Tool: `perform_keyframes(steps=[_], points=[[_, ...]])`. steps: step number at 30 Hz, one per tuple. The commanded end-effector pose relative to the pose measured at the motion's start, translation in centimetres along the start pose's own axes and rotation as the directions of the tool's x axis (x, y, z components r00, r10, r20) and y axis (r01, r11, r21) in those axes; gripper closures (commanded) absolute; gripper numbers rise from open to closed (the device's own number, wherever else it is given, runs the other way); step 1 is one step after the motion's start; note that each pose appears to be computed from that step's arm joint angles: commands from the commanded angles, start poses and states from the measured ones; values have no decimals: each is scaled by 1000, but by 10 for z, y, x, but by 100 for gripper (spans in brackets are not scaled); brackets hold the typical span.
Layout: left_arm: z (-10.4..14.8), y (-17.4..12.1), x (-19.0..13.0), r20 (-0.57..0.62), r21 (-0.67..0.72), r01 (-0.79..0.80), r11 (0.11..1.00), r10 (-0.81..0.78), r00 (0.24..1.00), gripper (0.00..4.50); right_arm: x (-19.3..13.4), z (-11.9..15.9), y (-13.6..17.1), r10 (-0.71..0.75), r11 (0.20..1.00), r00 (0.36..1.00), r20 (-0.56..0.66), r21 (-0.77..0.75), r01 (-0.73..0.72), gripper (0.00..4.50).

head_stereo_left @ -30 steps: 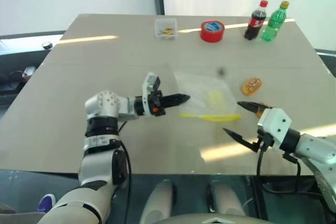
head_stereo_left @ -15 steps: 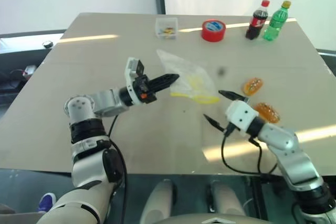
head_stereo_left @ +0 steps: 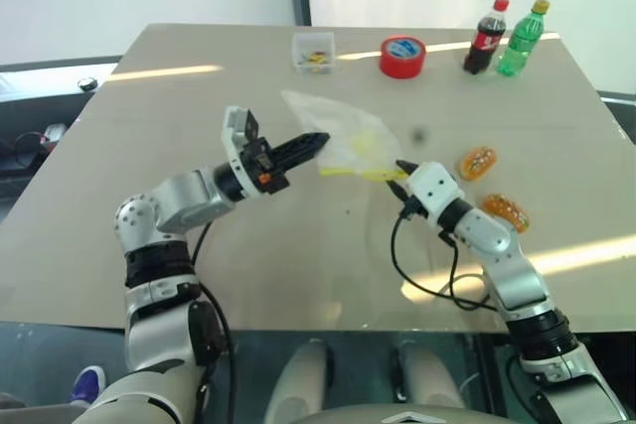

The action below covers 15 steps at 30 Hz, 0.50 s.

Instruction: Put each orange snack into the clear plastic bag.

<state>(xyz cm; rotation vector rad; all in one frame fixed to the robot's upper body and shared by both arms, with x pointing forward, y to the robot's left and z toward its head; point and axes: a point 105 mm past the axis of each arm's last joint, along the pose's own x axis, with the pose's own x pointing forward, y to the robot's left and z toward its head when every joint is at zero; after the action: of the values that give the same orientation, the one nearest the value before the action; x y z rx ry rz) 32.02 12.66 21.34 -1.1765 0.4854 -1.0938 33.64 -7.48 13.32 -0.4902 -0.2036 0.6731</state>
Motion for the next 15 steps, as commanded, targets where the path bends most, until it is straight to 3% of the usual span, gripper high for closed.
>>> perform_keyframes(steps=[1, 4, 7, 10, 12, 13, 15], points=[[2, -16, 5, 24, 70, 6, 998, -7, 1000, 450, 3, 21, -17, -47, 998, 995, 87, -32, 50, 440], [4, -17, 5, 55, 129, -59, 990, 53, 997, 450, 5, 27, -26, -55, 996, 993, 104, -63, 62, 440], [4, -9, 2, 68, 200, -164, 966, 153, 986, 377, 7, 26, -38, -65, 993, 993, 99, -91, 75, 450], [14, -3, -4, 139, 291, -285, 913, 254, 957, 229, 8, 18, -51, -69, 987, 995, 69, -138, 78, 450], [20, 0, -10, 184, 416, -375, 828, 327, 927, 150, 8, 14, -59, -69, 983, 996, 51, -164, 77, 450], [23, 0, -13, 211, 501, -418, 757, 361, 908, 150, 8, 12, -61, -54, 981, 998, 41, -184, 60, 450], [30, 0, -17, 283, 704, -488, 517, 426, 859, 150, 10, 10, -66, -28, 975, 999, 22, -222, 32, 450]])
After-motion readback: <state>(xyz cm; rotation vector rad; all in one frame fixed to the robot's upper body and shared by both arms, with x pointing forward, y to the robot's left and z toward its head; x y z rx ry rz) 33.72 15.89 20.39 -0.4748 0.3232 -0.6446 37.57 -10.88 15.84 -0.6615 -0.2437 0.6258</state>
